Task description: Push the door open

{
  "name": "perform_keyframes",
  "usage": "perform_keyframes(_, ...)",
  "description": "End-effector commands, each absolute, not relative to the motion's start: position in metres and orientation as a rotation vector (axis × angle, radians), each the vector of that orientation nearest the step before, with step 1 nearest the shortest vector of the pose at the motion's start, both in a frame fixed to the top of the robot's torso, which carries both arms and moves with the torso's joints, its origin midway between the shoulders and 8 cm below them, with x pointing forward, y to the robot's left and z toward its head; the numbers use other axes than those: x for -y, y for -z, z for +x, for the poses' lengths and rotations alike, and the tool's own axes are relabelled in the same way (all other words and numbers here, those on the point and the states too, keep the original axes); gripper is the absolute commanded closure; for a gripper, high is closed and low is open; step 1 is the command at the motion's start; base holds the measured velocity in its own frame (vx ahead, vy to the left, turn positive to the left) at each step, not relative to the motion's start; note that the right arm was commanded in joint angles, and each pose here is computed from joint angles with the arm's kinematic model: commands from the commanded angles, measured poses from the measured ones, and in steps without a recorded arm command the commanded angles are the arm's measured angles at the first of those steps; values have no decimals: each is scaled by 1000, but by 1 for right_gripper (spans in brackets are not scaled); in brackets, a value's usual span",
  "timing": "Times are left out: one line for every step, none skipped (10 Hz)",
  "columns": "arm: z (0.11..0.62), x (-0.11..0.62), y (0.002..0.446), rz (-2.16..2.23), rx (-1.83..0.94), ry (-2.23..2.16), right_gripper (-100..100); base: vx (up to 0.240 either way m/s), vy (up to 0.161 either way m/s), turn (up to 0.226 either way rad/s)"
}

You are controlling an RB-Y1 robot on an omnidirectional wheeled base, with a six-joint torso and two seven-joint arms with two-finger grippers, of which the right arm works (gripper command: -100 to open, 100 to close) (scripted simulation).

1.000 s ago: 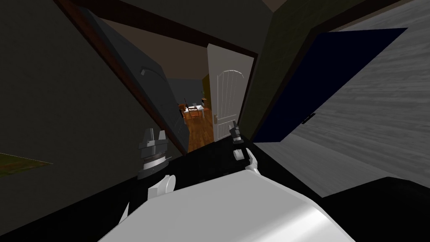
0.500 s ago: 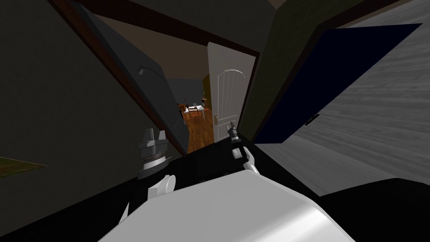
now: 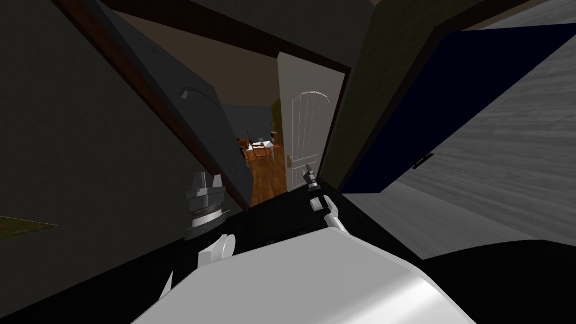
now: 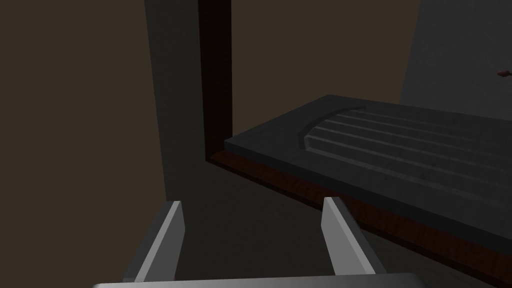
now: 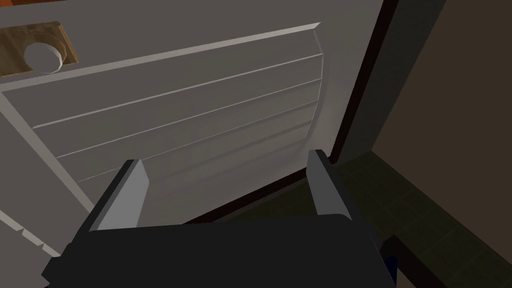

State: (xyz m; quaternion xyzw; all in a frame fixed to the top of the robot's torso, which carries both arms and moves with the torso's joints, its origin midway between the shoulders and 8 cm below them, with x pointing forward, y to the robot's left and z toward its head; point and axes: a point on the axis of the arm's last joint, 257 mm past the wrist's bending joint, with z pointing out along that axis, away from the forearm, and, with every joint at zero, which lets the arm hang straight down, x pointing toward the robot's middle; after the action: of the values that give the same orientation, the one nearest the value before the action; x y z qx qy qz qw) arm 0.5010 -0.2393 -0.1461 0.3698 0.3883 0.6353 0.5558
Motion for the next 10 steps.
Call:
perform_keyframes(511,236,155,884,-944,-1499,-100,57,-7,13)
perform_keyframes(518,233,158,883,-961,-1503,-100,79,-24,19)
perform_keyframes(519,235,168,900,-974,-1494,-100,63,-26,9)
perform_keyframes(526,231,167,894,-986,-1500,-100,62,-19,11)
perform_keyframes(526,233,177,912,-1000,-1491,-100,46,-13,8)
perform_keyframes(533,231,186,923,-1025,-1487,-100,47,-9,11)
perform_keyframes(540,228,185,917,-1036,-1492,-100,74,-24,15)
perform_keyframes(540,229,195,935,-1050,-1483,-100,62,-19,10)
perform_keyframes(547,227,196,933,-1064,-1485,-100,54,-11,13)
perform_keyframes(547,228,204,946,-1074,-1478,-100,44,-11,6)
